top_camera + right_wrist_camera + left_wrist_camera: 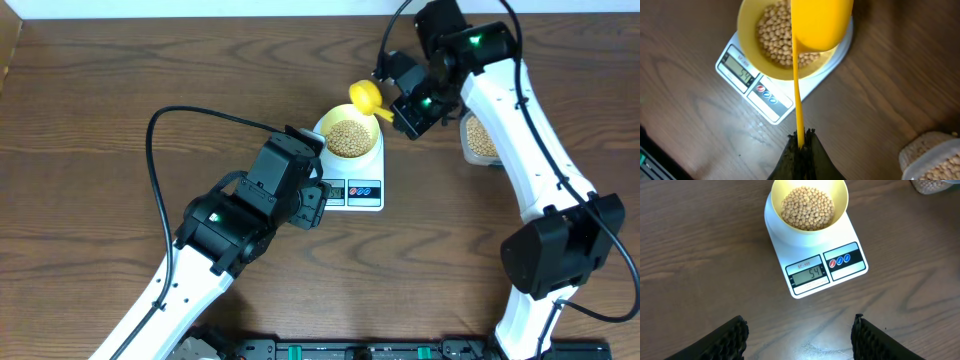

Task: Scoop item into bowl and weigh 50g on scale
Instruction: 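Carry the yellow scoop with the right gripper and lower it into the yellow bowl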

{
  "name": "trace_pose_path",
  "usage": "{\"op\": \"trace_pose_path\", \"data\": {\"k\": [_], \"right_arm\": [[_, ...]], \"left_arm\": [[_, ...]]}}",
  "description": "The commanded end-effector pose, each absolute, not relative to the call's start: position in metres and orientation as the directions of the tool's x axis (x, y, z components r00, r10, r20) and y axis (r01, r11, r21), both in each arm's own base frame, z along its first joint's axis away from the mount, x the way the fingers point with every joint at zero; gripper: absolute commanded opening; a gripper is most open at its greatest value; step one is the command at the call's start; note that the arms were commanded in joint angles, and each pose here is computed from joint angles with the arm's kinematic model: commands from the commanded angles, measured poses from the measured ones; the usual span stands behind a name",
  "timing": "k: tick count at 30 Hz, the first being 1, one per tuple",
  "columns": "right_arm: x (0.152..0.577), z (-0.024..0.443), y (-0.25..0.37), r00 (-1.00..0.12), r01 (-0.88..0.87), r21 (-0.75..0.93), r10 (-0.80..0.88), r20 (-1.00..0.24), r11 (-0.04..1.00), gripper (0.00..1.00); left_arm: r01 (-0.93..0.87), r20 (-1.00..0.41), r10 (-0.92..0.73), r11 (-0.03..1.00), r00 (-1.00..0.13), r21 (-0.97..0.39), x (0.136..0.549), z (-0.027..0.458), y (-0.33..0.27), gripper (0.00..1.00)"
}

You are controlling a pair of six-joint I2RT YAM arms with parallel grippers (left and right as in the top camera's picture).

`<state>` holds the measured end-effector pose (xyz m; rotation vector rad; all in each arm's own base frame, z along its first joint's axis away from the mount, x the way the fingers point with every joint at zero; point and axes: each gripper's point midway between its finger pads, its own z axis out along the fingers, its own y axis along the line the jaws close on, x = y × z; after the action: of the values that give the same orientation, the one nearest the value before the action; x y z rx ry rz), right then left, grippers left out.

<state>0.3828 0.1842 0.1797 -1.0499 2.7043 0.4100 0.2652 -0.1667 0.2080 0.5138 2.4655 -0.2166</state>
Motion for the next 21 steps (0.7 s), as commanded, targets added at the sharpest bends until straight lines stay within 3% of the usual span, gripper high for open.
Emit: {"op": "trace_pose_path", "data": {"k": [1, 10, 21], "right_arm": [[0.373, 0.171, 0.195, -0.679, -0.732, 0.191, -0.678, -0.28, 0.654, 0.01], [0.361, 0.139, 0.186, -0.652, -0.758, 0.126, -0.738, -0.175, 0.639, 0.01], [0.38, 0.14, 0.194, -0.615, -0.783, 0.081, -0.747, -0.253, 0.617, 0.01]], "left_arm": [[0.398, -0.619, 0.292, 0.916, -0.729, -0.037, 0.269, 0.221, -0.166, 0.69], [0.398, -0.619, 0.292, 0.917, -0.729, -0.037, 0.269, 0.22, -0.166, 0.69], [0.398, -0.619, 0.292, 0.916, -0.729, -0.037, 0.269, 0.221, -0.166, 0.69]]}}
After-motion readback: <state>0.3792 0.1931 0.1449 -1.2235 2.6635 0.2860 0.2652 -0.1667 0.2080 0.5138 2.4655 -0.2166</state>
